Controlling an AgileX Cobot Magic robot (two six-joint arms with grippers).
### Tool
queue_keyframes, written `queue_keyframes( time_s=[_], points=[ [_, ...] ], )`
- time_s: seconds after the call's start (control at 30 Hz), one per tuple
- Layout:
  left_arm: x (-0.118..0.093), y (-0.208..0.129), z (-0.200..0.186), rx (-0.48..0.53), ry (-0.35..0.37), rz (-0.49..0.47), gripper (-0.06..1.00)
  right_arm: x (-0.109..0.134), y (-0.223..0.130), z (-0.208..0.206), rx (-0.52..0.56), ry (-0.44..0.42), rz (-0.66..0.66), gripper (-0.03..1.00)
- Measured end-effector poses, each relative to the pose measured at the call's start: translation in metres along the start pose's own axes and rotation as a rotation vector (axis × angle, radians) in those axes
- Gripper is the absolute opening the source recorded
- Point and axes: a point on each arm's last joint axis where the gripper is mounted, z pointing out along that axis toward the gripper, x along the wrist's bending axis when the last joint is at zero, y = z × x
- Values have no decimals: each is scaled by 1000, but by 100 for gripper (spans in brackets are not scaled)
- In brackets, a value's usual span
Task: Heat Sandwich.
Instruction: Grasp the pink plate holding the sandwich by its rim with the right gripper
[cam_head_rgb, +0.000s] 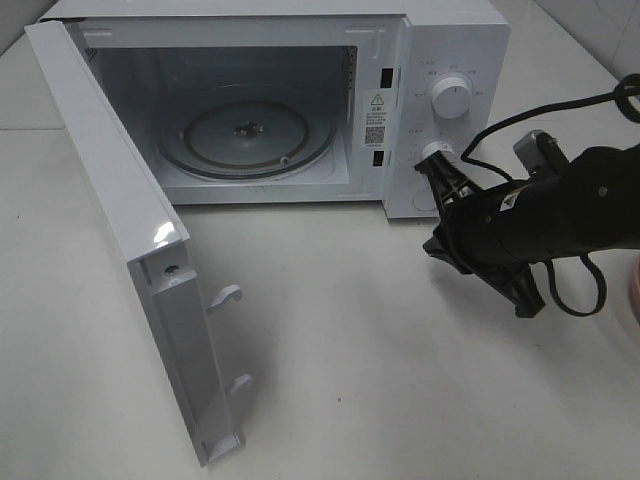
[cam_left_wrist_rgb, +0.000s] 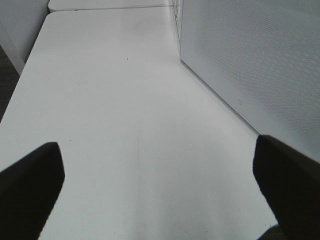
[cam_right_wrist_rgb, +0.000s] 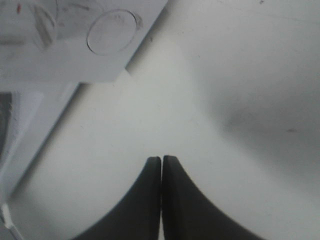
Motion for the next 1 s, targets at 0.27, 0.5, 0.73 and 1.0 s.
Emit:
queue_keyframes(
  time_s=[0.27,0.5,0.73,1.0],
  points=[
    [0,0,0,0,0,0,97,-3,-7,-21,138,-72,-513,4],
    [0,0,0,0,0,0,97,0,-7,-46,191,-62,-872,6],
    [0,0,0,0,0,0,97,-5,-4,-68,229,-127,-1093,9],
    [0,0,0,0,0,0,97,-16,3,-82,279,-252,-1229,12]
  ],
)
